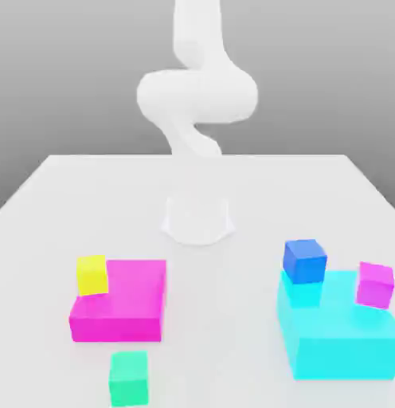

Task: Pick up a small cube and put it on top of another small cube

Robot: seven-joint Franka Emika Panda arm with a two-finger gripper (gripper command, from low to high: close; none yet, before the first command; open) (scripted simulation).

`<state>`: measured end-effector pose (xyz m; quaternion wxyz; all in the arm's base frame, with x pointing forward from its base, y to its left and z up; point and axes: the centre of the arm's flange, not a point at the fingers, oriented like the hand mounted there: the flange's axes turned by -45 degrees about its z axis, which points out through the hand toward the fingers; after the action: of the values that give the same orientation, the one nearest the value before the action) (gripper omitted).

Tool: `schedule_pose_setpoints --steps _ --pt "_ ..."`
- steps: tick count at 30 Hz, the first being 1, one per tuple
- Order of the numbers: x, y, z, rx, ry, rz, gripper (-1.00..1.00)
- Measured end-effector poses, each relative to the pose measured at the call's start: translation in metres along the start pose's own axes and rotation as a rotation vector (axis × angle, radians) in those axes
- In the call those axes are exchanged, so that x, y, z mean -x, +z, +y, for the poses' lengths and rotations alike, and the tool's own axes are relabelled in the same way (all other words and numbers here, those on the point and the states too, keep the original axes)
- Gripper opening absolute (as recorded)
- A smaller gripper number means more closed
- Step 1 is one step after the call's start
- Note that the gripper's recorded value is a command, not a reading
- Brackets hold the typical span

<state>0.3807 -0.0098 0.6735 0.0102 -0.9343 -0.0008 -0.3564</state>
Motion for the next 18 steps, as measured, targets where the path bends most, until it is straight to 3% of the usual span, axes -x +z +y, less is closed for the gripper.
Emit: schedule_pose_setpoints --steps 9,18 --pt "0.039 0.177 0.034 -0.046 -0.024 -0.257 0.00" --pt "0.135 0.320 0.068 -0.046 -0.047 -0.505 0.00"
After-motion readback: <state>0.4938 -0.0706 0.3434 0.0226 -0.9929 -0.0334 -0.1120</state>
